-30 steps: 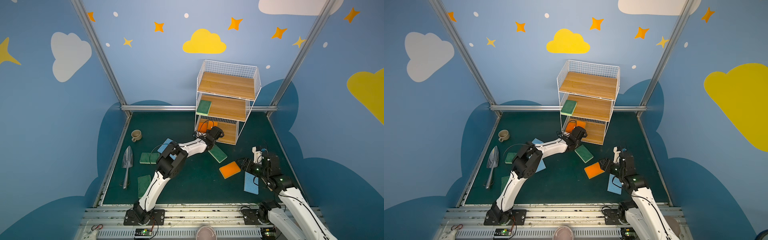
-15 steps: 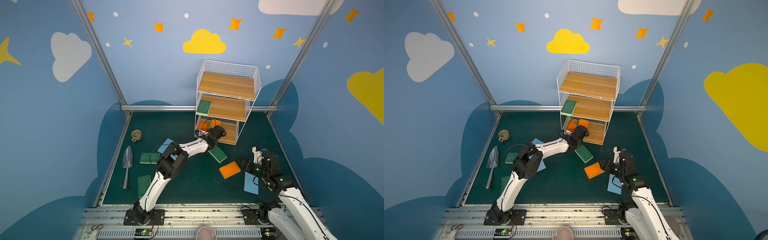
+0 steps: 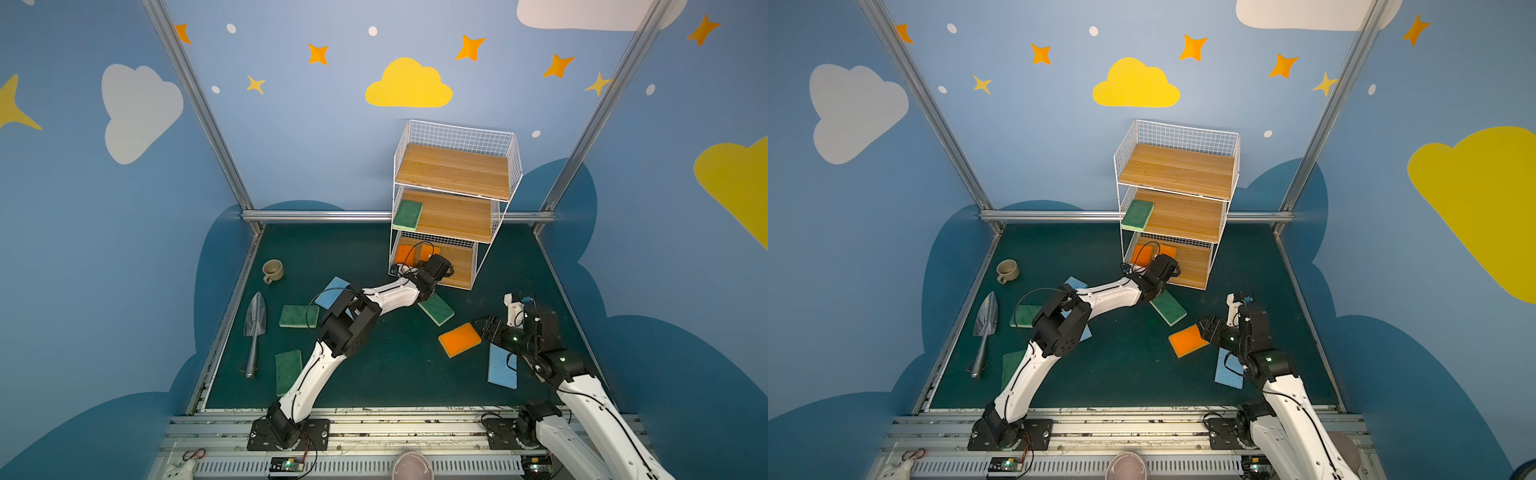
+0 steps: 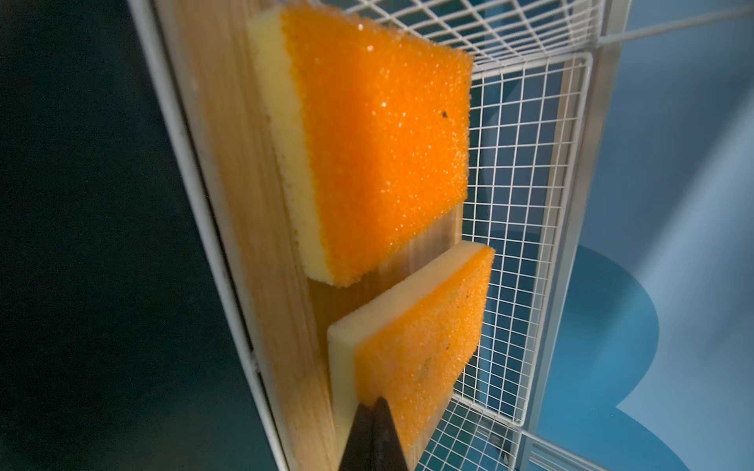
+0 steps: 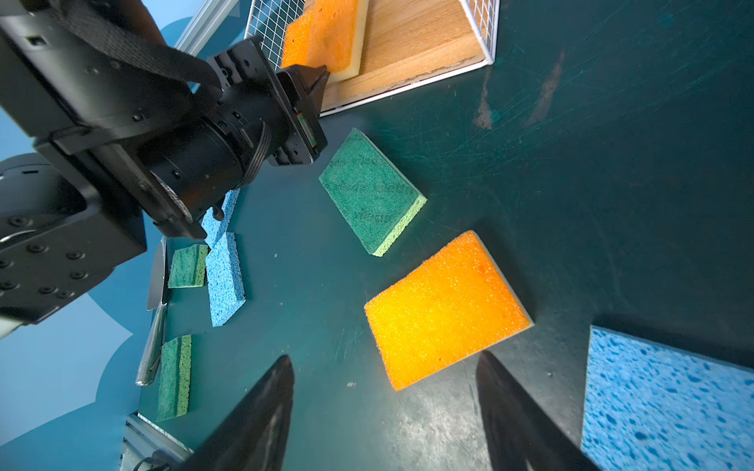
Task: Arrange cleaning sponges on a shelf
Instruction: Place the cleaning sponge on the shelf.
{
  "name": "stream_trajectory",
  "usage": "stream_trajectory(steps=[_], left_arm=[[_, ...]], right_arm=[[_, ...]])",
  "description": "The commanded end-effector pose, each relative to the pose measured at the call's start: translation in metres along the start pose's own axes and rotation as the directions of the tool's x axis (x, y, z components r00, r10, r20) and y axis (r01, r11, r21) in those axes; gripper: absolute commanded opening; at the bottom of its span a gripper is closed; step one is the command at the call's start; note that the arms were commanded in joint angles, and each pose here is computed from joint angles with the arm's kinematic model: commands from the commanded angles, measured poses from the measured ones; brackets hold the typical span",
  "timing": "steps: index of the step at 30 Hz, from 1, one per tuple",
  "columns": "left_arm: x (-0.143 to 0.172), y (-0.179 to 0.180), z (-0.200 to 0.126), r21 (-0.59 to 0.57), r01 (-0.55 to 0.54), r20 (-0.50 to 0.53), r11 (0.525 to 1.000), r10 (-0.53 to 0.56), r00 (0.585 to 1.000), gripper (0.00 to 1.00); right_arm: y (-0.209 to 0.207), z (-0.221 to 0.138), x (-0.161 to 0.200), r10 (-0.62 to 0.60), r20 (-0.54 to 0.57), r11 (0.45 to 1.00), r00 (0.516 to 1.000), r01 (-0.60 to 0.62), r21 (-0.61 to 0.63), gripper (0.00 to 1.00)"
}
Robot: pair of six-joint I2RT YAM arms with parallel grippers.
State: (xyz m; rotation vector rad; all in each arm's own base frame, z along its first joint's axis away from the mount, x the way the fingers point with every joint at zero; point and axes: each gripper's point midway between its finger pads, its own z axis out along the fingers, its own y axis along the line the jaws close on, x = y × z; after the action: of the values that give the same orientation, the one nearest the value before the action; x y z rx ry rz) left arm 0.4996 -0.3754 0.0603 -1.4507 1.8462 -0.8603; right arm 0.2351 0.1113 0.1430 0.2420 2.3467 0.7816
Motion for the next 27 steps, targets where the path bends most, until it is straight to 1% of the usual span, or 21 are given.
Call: stream_trajectory(steps=[1,13,16,17,18,22,24,27], left_arm=[[-0.014,0.009,0.002,-0.032,0.001,0.04,1.0,0.0,0.999,0.03],[-0.029,0.018,0.002,-0.05,0.008,0.068,0.999,-0.004,0.998,0.03],[-0.031,0.018,0.004,-0.042,0.008,0.062,0.999,-0.006,0.998,0.03],[-0.03,0.018,0.006,-0.038,0.01,0.055,0.999,-0.008,0.998,0.05],[-0.029,0.018,0.007,-0.037,0.013,0.048,0.999,-0.012,0.999,0.09],[-0.029,0.019,0.009,-0.037,0.005,0.042,0.999,-0.004,0.999,0.37],[-0.029,0.016,0.007,-0.032,-0.008,0.042,0.999,0.009,0.999,0.47],[-0.029,0.012,0.004,-0.026,-0.017,0.043,1.0,0.018,0.999,0.56]], right_arm=[[0.006,-0.002,-0.004,-0.011,0.01,1.0,1.0,0.011,-0.019,0.7],[0.007,0.0,-0.005,-0.009,0.005,1.0,1.0,0.009,-0.025,0.7],[0.008,0.0,-0.005,-0.008,0.004,1.0,1.0,0.008,-0.027,0.7],[0.008,0.0,-0.005,-0.007,0.004,1.0,1.0,0.007,-0.027,0.7],[0.009,0.0,-0.006,-0.009,0.005,1.0,1.0,0.009,-0.029,0.7],[0.009,-0.001,-0.006,-0.008,0.005,1.0,1.0,0.008,-0.027,0.7],[0.008,0.0,-0.006,-0.007,0.003,1.0,1.0,0.007,-0.025,0.7],[0.008,-0.001,-0.007,-0.006,0.005,1.0,1.0,0.006,-0.025,0.7]])
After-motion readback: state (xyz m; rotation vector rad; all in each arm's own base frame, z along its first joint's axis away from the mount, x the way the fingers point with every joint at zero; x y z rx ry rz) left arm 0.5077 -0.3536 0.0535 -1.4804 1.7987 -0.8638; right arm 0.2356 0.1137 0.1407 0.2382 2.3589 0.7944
